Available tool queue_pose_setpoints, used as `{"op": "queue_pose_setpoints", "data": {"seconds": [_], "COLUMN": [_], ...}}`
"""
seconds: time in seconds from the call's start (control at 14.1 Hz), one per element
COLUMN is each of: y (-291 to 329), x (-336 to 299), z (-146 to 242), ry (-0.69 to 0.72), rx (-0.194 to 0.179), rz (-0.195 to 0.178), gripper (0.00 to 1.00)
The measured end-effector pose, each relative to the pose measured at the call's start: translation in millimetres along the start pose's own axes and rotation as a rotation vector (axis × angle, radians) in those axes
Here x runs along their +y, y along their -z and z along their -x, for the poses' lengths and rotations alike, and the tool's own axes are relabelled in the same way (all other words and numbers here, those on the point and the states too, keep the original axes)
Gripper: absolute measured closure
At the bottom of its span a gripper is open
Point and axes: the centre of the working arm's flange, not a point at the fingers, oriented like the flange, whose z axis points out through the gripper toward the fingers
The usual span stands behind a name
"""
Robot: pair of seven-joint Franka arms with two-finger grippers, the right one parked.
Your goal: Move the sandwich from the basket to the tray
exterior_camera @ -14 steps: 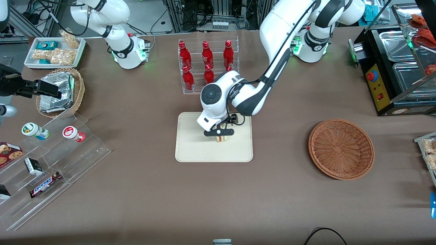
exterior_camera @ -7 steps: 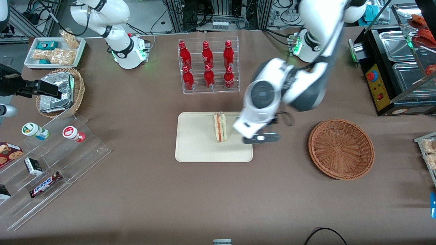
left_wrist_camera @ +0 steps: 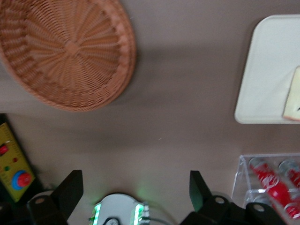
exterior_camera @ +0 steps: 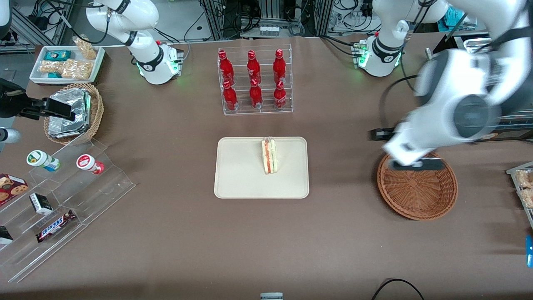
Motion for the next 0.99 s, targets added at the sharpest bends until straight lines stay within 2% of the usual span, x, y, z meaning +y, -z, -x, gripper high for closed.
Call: {"op": "queue_pose_setpoints", "data": {"seconds": [0.14,0.28,0.71,0.99], "y": [13.5,26.8,57.6,62.2], "x": [-57.8,-80.2,-65.3,-62.3], "z": [14.5,28.2,35.2,35.1], "ry": [-0.016,-0.008,0.062,0.121], "rx": [-0.025,-0.021,0.037,0.046], "rz": [0.034,0.048,0.044,0.045], "gripper": [0.0,0.0,0.0,0.0]}}
